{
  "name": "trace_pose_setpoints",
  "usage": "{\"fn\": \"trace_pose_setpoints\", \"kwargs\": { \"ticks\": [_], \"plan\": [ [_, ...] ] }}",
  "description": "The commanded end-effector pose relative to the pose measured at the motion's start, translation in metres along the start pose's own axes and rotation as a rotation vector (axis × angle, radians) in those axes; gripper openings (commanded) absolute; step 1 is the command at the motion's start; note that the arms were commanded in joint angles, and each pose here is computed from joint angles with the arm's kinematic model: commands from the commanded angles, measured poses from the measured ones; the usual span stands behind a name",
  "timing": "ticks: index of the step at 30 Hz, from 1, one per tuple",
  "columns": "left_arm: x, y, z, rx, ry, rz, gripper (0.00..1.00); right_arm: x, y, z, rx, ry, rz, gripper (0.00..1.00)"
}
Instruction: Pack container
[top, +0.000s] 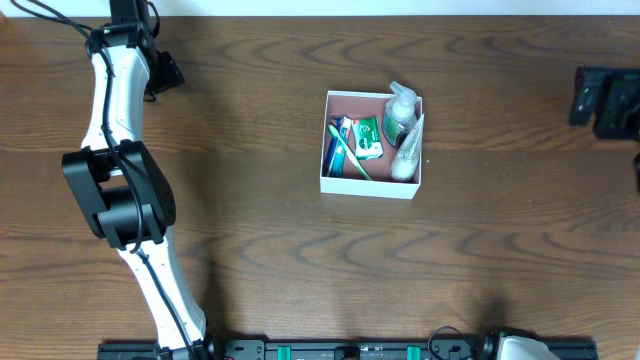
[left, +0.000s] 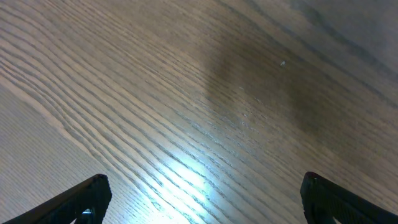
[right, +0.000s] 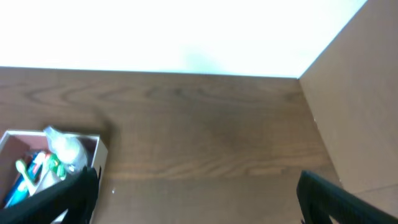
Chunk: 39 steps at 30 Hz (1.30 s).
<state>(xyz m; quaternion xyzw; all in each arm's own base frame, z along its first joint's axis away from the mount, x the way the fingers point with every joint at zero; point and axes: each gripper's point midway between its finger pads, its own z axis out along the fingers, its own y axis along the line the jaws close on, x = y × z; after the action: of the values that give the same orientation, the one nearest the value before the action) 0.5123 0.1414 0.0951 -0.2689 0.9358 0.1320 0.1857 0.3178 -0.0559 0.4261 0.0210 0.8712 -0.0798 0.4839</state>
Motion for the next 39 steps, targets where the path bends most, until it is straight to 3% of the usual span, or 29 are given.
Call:
{"fn": "trace_pose_setpoints", "kwargs": {
  "ticks": [1, 23, 30, 39],
  "plan": [
    [-0.015, 0.006, -0.022, 0.005, -0.054, -0.021, 0.98, 0.028, 0.002, 0.009, 0.004, -0.010, -0.035, 0.99],
    [-0.015, 0.006, -0.022, 0.005, -0.054, -0.021, 0.98, 0.180, 0.040, 0.046, -0.018, -0.434, -0.034, 0.99],
    [-0.015, 0.006, -0.022, 0.005, -0.054, -0.021, 0.98, 0.215, 0.047, 0.051, -0.039, -0.502, 0.048, 0.99],
    [-0.015, 0.006, -0.022, 0.005, -0.054, -0.021, 0.98, 0.234, 0.049, 0.057, -0.038, -0.570, 0.067, 0.99]
  ]
}}
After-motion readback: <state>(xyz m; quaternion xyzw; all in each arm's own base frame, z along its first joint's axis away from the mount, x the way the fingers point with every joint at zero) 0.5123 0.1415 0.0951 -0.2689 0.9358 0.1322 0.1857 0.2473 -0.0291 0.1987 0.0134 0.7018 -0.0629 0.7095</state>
